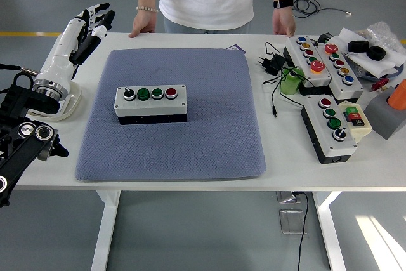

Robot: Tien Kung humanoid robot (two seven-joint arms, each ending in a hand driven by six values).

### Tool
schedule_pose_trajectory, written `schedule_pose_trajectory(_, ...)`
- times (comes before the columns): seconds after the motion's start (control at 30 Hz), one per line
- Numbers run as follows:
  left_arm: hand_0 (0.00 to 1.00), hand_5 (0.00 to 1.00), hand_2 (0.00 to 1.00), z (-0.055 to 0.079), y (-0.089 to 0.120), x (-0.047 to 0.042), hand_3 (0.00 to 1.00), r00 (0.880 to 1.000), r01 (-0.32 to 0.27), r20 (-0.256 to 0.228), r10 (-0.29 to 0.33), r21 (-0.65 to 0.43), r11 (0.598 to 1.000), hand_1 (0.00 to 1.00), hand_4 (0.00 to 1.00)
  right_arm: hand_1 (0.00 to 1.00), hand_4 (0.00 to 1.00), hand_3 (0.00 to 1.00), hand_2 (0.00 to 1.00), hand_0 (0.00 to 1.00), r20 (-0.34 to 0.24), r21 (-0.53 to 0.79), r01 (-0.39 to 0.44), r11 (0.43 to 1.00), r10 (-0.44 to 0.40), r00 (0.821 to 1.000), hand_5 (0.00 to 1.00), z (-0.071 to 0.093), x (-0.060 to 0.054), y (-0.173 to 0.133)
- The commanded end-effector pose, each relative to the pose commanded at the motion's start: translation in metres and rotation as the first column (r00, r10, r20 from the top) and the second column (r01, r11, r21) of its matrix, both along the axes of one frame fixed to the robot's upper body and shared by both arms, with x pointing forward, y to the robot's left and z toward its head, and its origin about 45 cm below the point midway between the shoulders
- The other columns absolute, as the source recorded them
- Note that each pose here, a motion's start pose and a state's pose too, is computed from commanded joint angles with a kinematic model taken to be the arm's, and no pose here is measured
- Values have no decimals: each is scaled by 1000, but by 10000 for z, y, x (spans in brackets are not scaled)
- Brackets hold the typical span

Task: Pick up the button,place it on the desk,press the button,press the button

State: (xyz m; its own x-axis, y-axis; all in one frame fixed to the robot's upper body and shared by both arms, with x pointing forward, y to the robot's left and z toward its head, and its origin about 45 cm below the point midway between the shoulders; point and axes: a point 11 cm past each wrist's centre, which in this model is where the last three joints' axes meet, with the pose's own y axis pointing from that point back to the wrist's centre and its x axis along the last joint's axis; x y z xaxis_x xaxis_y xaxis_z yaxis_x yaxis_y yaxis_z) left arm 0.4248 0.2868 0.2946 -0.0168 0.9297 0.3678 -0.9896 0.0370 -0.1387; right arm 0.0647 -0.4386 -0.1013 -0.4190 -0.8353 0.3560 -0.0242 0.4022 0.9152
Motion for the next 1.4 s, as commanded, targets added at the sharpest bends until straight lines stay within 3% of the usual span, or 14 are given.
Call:
schedule_pose_trajectory(0.07,820,998,951,-55,66,-4,957,1000,-26,-11,25,-82,996,871,764,797,412,751,817,787,0,0,1,1000,-1,1000,479,-1,1,2)
schedule_pose_trajectory(0.1,874,998,997,-77,82,-4,998,999,-31,-24,28,-119,992,917,736,797,412,751,817,787,1,0,1,1000,-1,1000,479,-1,1,3)
schedule_pose_trajectory(0.27,874,998,997,-182,140,-5,998,997,-49,-78,27,-293,955,917,736,797,412,751,817,787,1,0,0,1000,0,1000,479,-1,4,5)
schedule_pose_trajectory(0.53,876,998,981,-289,239,-9,988,992,-90,-120,31,-526,846,913,688,797,412,751,817,787,3,0,1,1000,-1,1000,479,0,15,7)
schedule_pose_trajectory(0.77,870,998,977,-325,275,-20,980,991,-101,-132,36,-527,844,905,694,797,412,751,817,787,-4,-1,-6,1000,6,1000,479,-1,8,10)
schedule_pose_trajectory(1.03,867,998,954,-437,456,-92,964,985,-147,-158,71,-538,830,895,680,797,412,751,817,787,3,-5,5,1000,-5,1000,479,4,6,-7)
schedule_pose_trajectory(1.4,856,998,923,-412,473,-107,902,987,-122,-150,52,-508,853,879,659,797,412,751,817,787,9,-12,-2,1000,2,1000,479,21,55,-29)
